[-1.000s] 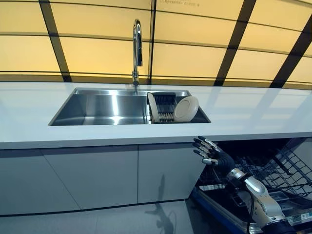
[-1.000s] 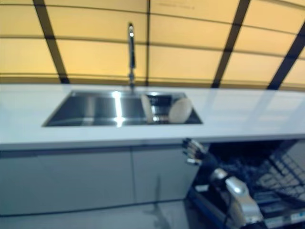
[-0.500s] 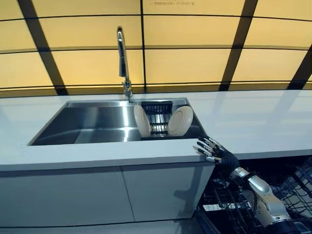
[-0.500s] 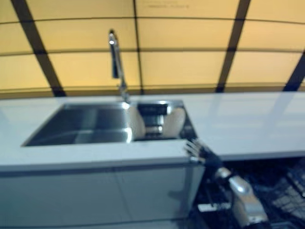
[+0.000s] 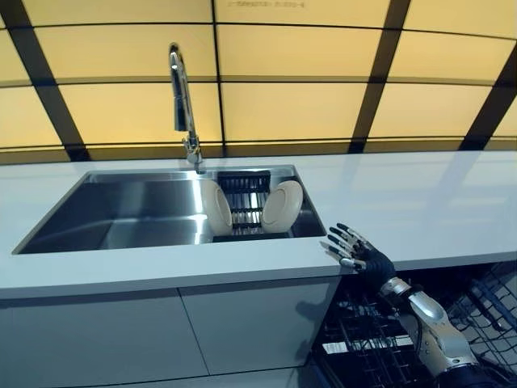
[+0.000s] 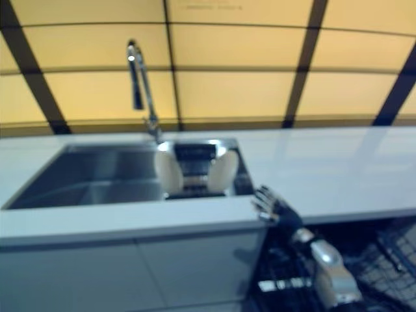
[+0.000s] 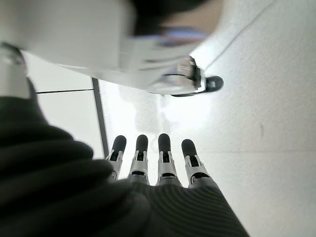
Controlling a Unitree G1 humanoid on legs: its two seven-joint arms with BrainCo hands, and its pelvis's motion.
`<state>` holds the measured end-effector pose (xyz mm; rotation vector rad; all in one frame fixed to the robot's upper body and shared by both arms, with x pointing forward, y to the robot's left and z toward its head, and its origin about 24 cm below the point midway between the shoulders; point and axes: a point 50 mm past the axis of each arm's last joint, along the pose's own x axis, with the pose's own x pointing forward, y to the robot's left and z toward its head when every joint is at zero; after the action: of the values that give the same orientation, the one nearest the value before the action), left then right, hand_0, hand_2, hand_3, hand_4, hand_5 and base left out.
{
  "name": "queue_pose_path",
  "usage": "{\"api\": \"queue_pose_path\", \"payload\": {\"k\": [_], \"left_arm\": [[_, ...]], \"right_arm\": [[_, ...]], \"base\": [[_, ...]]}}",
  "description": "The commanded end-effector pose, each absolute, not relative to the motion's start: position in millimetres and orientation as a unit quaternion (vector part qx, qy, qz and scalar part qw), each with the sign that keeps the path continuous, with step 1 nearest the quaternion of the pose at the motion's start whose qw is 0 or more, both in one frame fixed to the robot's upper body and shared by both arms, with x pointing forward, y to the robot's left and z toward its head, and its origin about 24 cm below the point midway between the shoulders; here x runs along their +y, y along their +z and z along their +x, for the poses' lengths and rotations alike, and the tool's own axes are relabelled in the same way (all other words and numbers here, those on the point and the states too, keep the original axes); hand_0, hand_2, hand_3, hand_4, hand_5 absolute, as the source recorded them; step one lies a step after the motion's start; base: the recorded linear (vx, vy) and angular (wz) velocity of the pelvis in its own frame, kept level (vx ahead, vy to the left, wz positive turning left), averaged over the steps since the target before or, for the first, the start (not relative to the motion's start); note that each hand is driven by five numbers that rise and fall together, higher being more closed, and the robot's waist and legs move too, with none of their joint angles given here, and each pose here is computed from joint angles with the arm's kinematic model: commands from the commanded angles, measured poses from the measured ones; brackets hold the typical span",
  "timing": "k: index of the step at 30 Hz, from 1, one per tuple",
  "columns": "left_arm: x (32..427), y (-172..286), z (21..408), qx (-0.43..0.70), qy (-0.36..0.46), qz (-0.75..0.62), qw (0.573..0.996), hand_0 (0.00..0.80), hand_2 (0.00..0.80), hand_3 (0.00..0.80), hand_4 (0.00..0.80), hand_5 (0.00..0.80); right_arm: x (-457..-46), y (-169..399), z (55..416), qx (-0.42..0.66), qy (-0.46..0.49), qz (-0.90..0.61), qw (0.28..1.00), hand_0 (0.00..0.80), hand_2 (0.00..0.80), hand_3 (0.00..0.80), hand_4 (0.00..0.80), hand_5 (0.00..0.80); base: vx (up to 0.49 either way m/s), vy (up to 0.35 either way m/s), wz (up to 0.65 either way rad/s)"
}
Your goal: Take plates into dishwasher
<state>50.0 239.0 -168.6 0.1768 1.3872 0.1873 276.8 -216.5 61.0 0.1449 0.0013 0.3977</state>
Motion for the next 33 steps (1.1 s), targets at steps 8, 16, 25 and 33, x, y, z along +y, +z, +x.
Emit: {"api": "queue_pose_path", "payload": {"k": [8,16,25,33], "left_arm": [[234.1,-167.2,67.9,0.629,0.079,0.092,0.768,0.0,0.0,0.0,0.0,0.0],[231.9,-168.8,61.3,0.636,0.072,0.094,0.762,0.0,0.0,0.0,0.0,0.0],[236.0,-166.4,70.6,0.629,0.062,0.11,0.767,0.0,0.0,0.0,0.0,0.0],[256.5,-161.0,66.8,0.635,0.04,0.143,0.759,0.0,0.0,0.0,0.0,0.0]], "right_arm": [[-239.5,119.3,286.9,-0.103,0.165,0.028,0.98,0.0,0.0,0.0,0.0,0.0],[-236.7,134.4,301.5,-0.107,0.145,0.006,0.984,0.0,0.0,0.0,0.0,0.0],[-247.8,156.7,325.7,-0.109,0.097,-0.018,0.989,0.0,0.0,0.0,0.0,0.0],[-272.9,166.4,328.4,-0.101,0.03,-0.045,0.993,0.0,0.0,0.0,0.0,0.0]], "base": [[0.064,0.074,-0.18],[0.018,0.02,0.17],[0.054,0.093,0.06],[0.076,0.105,0.07]]}}
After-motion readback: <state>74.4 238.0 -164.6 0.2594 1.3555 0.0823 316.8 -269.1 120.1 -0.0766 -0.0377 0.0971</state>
